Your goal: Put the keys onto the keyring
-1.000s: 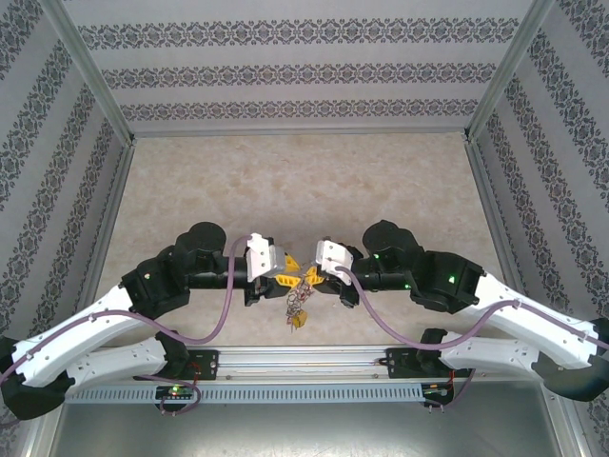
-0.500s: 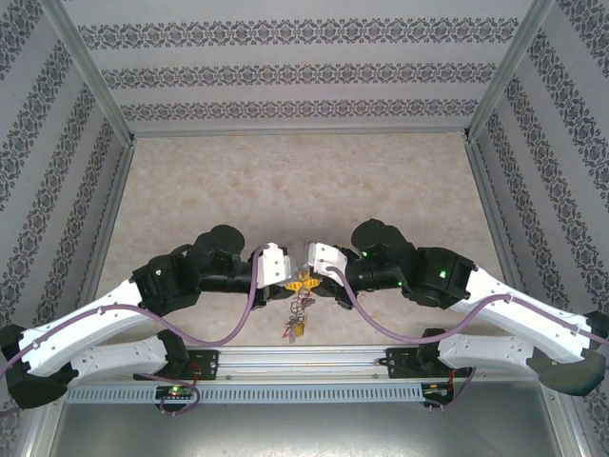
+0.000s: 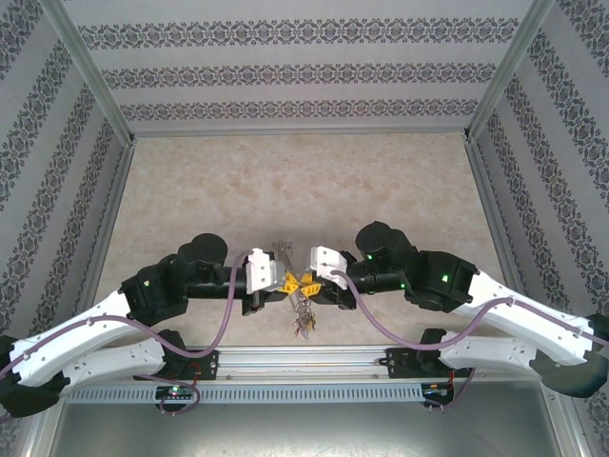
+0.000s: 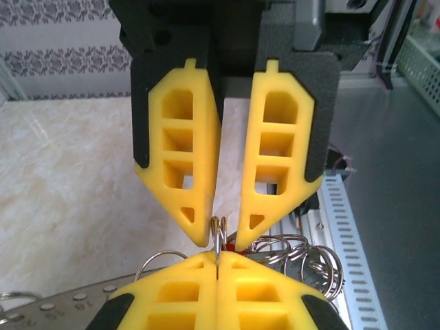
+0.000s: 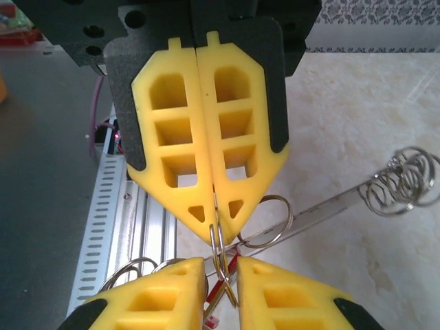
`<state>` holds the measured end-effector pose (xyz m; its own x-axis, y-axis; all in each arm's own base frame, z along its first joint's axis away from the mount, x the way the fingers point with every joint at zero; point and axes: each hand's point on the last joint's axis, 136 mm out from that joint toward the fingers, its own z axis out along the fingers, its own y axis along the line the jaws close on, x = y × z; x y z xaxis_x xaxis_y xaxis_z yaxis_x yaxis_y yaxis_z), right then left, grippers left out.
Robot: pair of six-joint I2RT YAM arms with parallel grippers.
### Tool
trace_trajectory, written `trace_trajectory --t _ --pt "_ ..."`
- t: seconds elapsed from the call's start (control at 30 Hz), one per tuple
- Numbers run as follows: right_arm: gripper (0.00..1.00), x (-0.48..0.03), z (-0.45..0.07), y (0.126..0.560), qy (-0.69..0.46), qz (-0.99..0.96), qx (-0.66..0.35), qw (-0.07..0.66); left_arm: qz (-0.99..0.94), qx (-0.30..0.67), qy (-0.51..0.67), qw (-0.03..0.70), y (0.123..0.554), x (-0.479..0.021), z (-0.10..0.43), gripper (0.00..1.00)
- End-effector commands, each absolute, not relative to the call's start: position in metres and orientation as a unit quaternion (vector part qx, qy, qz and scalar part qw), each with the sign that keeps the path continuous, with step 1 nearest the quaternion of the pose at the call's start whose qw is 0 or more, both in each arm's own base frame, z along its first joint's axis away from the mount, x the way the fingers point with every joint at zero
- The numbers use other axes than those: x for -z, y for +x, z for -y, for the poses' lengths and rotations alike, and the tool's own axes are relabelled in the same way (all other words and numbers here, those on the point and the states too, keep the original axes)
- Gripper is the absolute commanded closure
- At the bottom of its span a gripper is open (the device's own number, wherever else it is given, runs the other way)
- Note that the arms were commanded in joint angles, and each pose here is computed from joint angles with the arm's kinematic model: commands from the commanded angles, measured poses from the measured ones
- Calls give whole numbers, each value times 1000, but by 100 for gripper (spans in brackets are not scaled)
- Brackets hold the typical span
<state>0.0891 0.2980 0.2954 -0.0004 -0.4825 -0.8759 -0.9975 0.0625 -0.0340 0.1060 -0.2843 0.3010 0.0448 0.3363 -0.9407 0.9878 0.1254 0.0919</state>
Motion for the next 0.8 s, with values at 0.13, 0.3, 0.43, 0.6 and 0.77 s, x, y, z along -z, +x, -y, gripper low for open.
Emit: trace_trajectory --t 0.13,0.3,0.43,0.6,0.77 --pt "84 -319 -298 72 -593 -575 -385 411 -512 449 522 513 89 -348 294 100" --pt "89 -319 -300 72 -596 -571 -388 409 -494 471 506 527 85 -355 292 100" --pt "85 -319 -300 71 -597 -567 -391 412 -487 477 498 536 84 -361 288 100" --pt "78 -321 -298 70 -593 -567 -391 416 -483 481 495 539 83 -364 286 100" --pt "81 -322 -296 71 -590 -568 -390 421 -479 486 492 541 82 -367 286 100"
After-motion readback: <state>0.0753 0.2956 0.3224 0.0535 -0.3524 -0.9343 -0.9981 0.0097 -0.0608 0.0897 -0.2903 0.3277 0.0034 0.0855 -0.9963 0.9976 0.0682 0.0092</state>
